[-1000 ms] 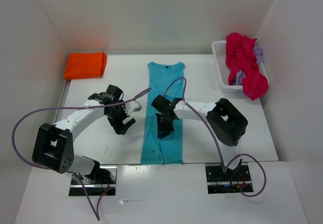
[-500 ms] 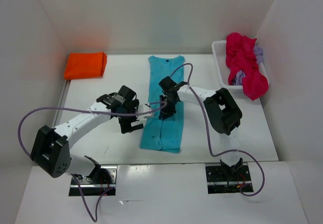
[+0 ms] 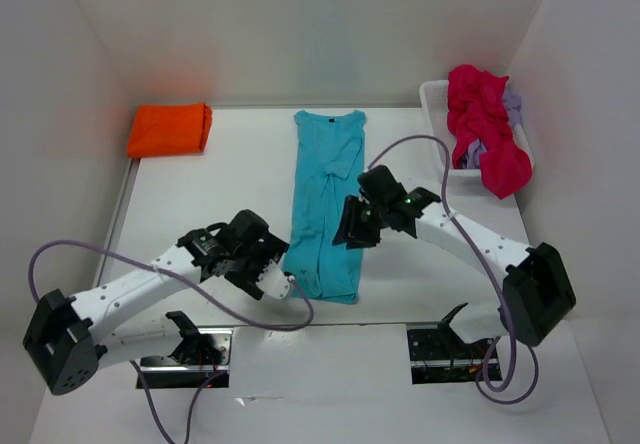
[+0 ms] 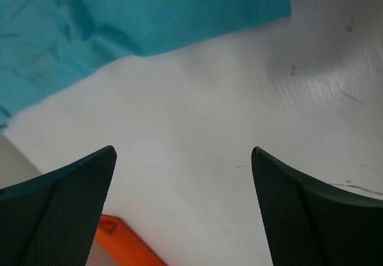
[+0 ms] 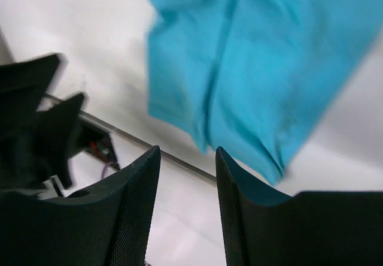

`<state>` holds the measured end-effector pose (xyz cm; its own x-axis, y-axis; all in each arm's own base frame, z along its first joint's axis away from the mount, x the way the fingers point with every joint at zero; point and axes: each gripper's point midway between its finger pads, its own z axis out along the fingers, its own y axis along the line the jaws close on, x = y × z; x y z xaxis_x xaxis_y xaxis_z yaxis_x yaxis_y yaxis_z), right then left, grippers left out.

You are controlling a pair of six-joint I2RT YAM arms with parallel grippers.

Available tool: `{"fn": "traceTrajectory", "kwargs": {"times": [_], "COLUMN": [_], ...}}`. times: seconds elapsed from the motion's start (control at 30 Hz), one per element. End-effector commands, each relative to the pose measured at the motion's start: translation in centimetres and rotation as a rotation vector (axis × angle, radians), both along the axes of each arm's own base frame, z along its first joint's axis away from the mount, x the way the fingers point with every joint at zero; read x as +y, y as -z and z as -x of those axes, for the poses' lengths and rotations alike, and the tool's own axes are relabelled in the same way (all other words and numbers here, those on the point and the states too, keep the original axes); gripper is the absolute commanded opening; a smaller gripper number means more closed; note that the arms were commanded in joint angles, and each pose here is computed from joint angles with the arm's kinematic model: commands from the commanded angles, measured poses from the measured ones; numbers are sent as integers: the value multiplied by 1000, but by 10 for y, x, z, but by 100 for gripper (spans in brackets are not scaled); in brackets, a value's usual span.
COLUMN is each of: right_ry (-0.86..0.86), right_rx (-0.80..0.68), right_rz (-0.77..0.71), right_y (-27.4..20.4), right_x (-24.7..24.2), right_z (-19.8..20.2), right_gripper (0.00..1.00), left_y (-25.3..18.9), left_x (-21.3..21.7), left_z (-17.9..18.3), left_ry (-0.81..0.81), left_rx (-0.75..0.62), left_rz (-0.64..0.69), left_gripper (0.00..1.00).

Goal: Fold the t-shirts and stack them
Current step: Grab the bottom of the folded rectangular tshirt with both arms

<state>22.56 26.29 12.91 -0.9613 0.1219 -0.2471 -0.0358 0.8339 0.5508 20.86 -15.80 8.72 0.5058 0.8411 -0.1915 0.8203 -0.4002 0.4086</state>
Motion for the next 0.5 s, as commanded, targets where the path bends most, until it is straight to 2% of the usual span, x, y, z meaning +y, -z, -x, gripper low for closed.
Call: {"fn": "traceTrajectory", "kwargs": {"times": [0.0, 0.1, 0.23, 0.3, 0.47], "right_ry": [127, 170, 169, 159, 173], "right_rx": [148, 170, 222, 241, 269], "right_rz": [103, 124, 130, 149, 149], "right_y": [45, 56, 71, 81, 100], "right_x": [-33, -45, -49, -51, -55], "right_z": [37, 48, 62, 69, 77], "right_gripper": [48, 48, 48, 48, 47], "left_y": [-11, -4, 25, 39, 55], "left_x": [-19, -32, -34, -33, -37], "left_z": [1, 16, 37, 44, 36], "left_ry": [285, 414, 557, 596, 627], "left_rx": [-143, -121, -64, -32, -77], "left_rz": [28, 32, -46, -88, -113], "left_gripper": [100, 100, 98, 98, 98]}}
